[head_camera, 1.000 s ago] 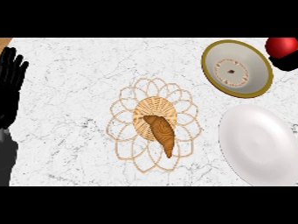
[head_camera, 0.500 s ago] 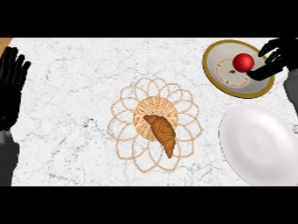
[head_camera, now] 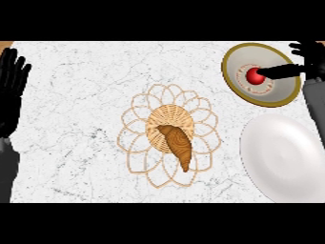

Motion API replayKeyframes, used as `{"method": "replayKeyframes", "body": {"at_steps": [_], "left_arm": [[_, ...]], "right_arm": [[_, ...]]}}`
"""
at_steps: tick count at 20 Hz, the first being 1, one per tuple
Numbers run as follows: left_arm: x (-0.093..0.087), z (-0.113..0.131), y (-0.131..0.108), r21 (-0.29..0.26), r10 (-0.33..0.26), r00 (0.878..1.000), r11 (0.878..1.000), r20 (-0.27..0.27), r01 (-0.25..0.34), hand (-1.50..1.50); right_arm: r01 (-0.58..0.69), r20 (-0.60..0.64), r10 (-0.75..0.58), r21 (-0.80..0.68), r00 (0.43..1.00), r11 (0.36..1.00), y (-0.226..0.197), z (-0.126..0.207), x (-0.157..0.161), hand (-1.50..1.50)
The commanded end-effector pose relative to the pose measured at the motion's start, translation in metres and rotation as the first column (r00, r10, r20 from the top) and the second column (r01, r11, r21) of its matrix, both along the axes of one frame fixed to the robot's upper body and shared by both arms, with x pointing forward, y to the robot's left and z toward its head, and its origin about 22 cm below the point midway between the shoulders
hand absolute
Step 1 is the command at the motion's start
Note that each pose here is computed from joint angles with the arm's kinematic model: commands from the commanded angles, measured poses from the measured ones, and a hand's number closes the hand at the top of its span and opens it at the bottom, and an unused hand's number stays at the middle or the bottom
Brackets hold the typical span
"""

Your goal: Pick the tomato from the plate and place it in the bowl

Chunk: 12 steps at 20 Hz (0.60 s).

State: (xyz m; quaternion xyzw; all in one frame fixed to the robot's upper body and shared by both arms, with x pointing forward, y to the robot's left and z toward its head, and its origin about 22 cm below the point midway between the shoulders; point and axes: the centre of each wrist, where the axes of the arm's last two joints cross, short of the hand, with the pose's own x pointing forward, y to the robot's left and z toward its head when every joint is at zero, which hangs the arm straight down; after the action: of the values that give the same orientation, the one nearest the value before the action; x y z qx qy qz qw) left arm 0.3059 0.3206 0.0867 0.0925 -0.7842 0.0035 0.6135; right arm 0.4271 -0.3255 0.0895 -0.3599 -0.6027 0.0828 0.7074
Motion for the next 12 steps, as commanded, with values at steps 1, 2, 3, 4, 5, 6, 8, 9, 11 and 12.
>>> {"method": "replayKeyframes", "body": {"at_steps": [1,2,3,4,5,6,8,9,11,12], "left_arm": [[-0.005,-0.003,-0.006,-0.009,-0.012,1.000,1.000,-0.011,0.012,0.00],[-0.006,-0.006,-0.011,-0.010,-0.007,1.000,1.000,-0.017,0.007,0.00],[-0.003,-0.014,-0.001,-0.007,0.013,1.000,1.000,0.005,-0.013,0.00],[-0.002,-0.008,-0.005,-0.009,0.007,1.000,1.000,-0.017,-0.008,0.00],[-0.008,0.003,0.015,0.010,-0.003,1.000,1.000,-0.008,0.003,0.00],[0.001,-0.015,-0.013,-0.001,0.005,1.000,1.000,0.002,-0.005,0.00],[-0.005,0.004,0.002,0.004,0.030,1.000,1.000,0.008,-0.030,0.00],[-0.021,0.002,0.008,0.004,0.012,1.000,1.000,-0.003,-0.012,0.00],[-0.011,-0.015,0.009,-0.006,0.041,0.999,0.999,-0.015,-0.041,0.00],[-0.005,-0.003,0.009,-0.009,0.030,0.999,0.999,-0.012,-0.030,0.00]], "right_arm": [[0.115,0.172,-0.119,0.036,0.978,0.993,-0.012,-0.003,-0.003,-1.50],[0.157,0.200,-0.160,0.029,0.967,0.987,-0.034,0.005,-0.008,-1.50],[0.144,0.218,-0.155,0.067,0.964,0.987,-0.033,0.010,-0.005,-1.50],[0.176,0.223,-0.186,0.064,0.957,0.982,-0.052,0.004,-0.014,-1.50],[0.227,0.247,-0.246,0.105,0.937,0.968,-0.060,0.025,-0.011,-1.50],[0.230,0.250,-0.247,0.095,0.936,0.968,-0.058,0.013,-0.013,-1.50],[0.272,0.250,-0.297,0.130,0.921,0.953,-0.094,0.021,-0.029,-1.50],[0.321,0.259,-0.352,0.154,0.900,0.934,-0.109,0.001,-0.044,-1.50],[0.290,0.258,-0.336,0.200,0.906,0.936,-0.112,-0.010,-0.054,-1.50],[0.299,0.285,-0.350,0.207,0.893,0.932,-0.146,0.006,-0.068,-1.50]]}}
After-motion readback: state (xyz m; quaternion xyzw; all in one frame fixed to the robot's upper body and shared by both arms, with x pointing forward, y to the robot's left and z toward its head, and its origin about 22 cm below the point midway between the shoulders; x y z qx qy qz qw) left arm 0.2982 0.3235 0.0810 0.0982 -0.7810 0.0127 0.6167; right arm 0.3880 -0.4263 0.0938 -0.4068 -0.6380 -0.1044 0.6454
